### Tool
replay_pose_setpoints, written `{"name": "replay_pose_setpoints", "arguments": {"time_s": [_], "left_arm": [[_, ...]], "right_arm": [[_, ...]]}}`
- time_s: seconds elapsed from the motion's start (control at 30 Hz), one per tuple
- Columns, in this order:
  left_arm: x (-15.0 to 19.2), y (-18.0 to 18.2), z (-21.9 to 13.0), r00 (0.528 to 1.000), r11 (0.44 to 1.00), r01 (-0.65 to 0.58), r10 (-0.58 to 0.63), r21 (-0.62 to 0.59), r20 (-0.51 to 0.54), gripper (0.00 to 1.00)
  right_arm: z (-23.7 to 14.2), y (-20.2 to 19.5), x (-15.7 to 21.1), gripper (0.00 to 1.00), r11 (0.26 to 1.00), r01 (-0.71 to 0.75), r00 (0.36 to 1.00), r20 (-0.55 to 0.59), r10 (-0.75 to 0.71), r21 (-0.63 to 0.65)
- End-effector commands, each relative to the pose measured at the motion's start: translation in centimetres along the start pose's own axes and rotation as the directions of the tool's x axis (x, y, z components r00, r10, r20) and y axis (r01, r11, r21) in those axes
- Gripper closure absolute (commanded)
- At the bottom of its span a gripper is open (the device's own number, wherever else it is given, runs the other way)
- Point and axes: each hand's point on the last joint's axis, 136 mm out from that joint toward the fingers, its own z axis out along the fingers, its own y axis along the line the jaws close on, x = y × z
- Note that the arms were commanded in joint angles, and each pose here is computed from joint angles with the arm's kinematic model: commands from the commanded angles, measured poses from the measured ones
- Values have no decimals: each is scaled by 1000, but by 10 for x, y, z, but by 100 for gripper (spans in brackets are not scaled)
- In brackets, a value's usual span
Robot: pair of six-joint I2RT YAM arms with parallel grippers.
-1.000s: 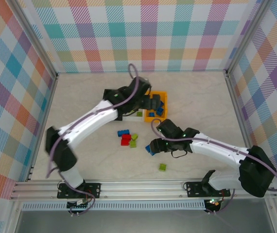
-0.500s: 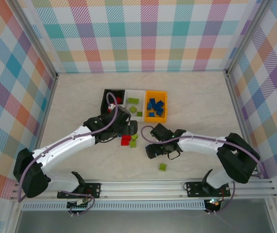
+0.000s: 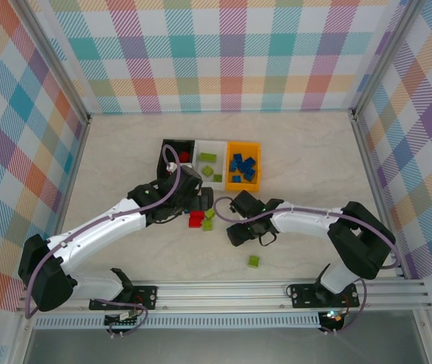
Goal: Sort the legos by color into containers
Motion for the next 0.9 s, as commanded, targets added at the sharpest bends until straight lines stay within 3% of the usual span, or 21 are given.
{"name": "replay_pose_setpoints", "arguments": {"time_s": [0.0, 0.27, 0.5, 0.7, 0.87], "left_arm": [[-1, 6, 1, 1000, 1000, 7, -7, -29, 5, 0], [3, 11, -3, 1000, 1000, 22, -22, -13, 21, 0], [12, 19, -7, 999, 999, 39, -39, -3, 19, 0], [25, 21, -2, 999, 999, 36, -36, 4, -18, 0], [37, 17, 4, 997, 999, 26, -25, 25, -73, 0]], "right_arm": [[-3, 8, -11, 26, 1000, 14, 999, 36, -13, -24], [-48, -1, -37, 38, 1000, -24, 985, 171, 24, -2], [-113, -48, -126, 41, 984, -173, 908, 382, 172, -33], [-92, -94, -194, 40, 957, -288, 878, 392, 274, -24], [-60, -124, -222, 39, 933, -361, 871, 357, 337, -1]]}}
